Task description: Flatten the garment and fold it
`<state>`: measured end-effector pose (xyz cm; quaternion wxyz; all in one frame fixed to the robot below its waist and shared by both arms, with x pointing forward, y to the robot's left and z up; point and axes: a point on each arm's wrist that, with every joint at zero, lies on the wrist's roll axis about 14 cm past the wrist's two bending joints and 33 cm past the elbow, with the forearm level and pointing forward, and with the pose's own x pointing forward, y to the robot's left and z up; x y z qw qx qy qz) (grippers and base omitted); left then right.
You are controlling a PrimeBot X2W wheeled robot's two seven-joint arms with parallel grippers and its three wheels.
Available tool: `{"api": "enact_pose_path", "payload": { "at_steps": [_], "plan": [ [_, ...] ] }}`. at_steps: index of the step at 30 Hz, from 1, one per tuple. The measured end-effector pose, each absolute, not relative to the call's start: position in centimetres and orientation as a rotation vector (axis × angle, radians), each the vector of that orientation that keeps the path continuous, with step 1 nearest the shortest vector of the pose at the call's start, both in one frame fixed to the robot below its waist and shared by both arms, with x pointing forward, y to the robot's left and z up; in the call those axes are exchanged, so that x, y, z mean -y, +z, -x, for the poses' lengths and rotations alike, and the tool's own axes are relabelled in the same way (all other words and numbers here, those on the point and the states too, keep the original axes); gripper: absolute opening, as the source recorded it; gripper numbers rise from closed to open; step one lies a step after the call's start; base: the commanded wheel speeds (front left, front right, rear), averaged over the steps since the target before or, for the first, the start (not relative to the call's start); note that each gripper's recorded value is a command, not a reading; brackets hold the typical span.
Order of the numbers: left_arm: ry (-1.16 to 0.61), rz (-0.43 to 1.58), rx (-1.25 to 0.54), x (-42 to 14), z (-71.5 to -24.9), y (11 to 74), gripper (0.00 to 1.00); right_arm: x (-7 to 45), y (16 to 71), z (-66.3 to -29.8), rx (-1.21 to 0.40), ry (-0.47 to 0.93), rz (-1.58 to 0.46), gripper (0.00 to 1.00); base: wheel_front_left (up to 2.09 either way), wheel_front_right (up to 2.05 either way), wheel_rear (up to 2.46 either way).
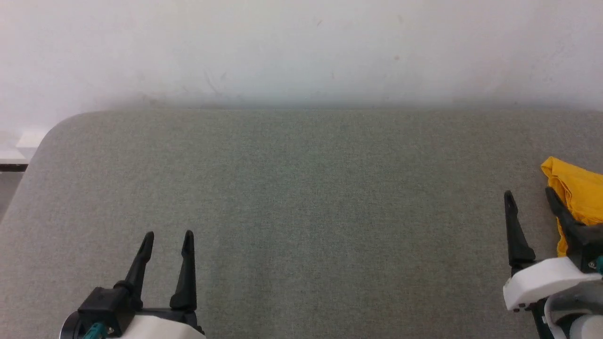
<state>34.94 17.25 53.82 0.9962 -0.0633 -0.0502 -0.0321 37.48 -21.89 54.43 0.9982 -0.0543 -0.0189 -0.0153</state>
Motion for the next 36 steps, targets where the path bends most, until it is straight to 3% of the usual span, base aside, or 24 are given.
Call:
{"api": "enact_pose_path", "payload": {
  "at_steps": [9, 24, 25, 36],
  "plan": [
    [-0.041, 0.11, 0.133, -17.6, -32.8, 54.1, 1.0, 21.5, 52.7, -35.1, 0.038, -0.022, 0.083, 1.0, 0.0, 0.0, 0.0],
    [-0.045, 0.125, 0.09, -17.1, -31.9, 52.1, 1.0, 21.6, 50.3, -34.1, 0.002, -0.029, 0.022, 1.0, 0.0, 0.0, 0.0],
    [-0.04, 0.128, 0.091, -17.2, -32.0, 52.1, 0.0, 21.6, 50.3, -34.1, 0.002, -0.029, 0.022, 0.0, 0.0, 0.0, 0.0],
    [-0.037, 0.129, 0.083, -17.2, -32.0, 52.0, 0.0, 21.6, 50.2, -34.1, -0.001, -0.028, 0.024, 0.0, 0.0, 0.0, 0.0]
  ]
}}
